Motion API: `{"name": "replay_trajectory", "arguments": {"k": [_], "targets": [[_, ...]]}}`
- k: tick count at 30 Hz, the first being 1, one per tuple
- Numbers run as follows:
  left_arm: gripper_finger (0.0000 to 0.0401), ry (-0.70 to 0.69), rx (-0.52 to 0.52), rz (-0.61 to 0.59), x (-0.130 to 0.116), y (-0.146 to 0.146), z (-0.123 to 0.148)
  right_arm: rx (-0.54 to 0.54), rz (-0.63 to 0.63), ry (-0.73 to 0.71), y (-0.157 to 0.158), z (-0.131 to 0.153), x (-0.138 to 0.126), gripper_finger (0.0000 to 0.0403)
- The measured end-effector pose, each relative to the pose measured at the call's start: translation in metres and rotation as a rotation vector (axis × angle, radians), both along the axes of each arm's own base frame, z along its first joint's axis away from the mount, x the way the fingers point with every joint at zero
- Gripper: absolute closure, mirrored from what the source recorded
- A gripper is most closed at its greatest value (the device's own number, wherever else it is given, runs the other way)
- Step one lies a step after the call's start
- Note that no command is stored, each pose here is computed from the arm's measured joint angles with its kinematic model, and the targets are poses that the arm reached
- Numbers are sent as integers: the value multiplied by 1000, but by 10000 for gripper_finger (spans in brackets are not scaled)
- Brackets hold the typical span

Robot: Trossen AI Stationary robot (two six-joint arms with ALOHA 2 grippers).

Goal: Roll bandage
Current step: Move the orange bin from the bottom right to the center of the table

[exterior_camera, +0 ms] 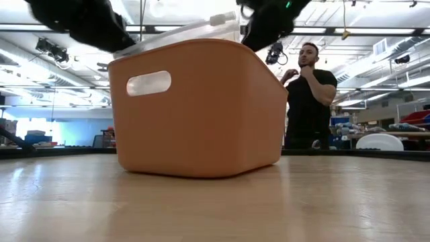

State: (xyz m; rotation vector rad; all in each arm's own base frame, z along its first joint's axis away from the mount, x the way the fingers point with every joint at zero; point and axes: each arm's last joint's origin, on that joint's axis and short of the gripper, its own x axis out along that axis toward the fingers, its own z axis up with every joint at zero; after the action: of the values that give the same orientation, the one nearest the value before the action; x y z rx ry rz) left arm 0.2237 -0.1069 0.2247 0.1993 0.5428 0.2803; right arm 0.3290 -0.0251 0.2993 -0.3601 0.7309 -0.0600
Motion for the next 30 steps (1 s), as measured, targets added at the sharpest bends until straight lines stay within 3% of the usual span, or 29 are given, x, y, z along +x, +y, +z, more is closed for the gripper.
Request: {"name": "replay_trajectory", "arguments": {"k": [5,8,12,18,24,30], "targets": [[243,43,-56,-49,-4,-2,-8,70,-2,45,41,12,-20,344],[243,20,-72,-80,-7,-7,-6,97,-7,87,66,1,-29,392],[255,-31,-68,-141,-10,-16,1,153,-64,152,91,-29,-41,392],[288,-97,-108,-190,-17,-14,18,229,-115,130,116,-59,-52,399],[320,-126,-92,-223,-23,-10,29,227,-189,112,102,-95,-51,401],[327,-134,-93,-224,-27,-7,33,108,-321,16,71,-96,-41,401]]}}
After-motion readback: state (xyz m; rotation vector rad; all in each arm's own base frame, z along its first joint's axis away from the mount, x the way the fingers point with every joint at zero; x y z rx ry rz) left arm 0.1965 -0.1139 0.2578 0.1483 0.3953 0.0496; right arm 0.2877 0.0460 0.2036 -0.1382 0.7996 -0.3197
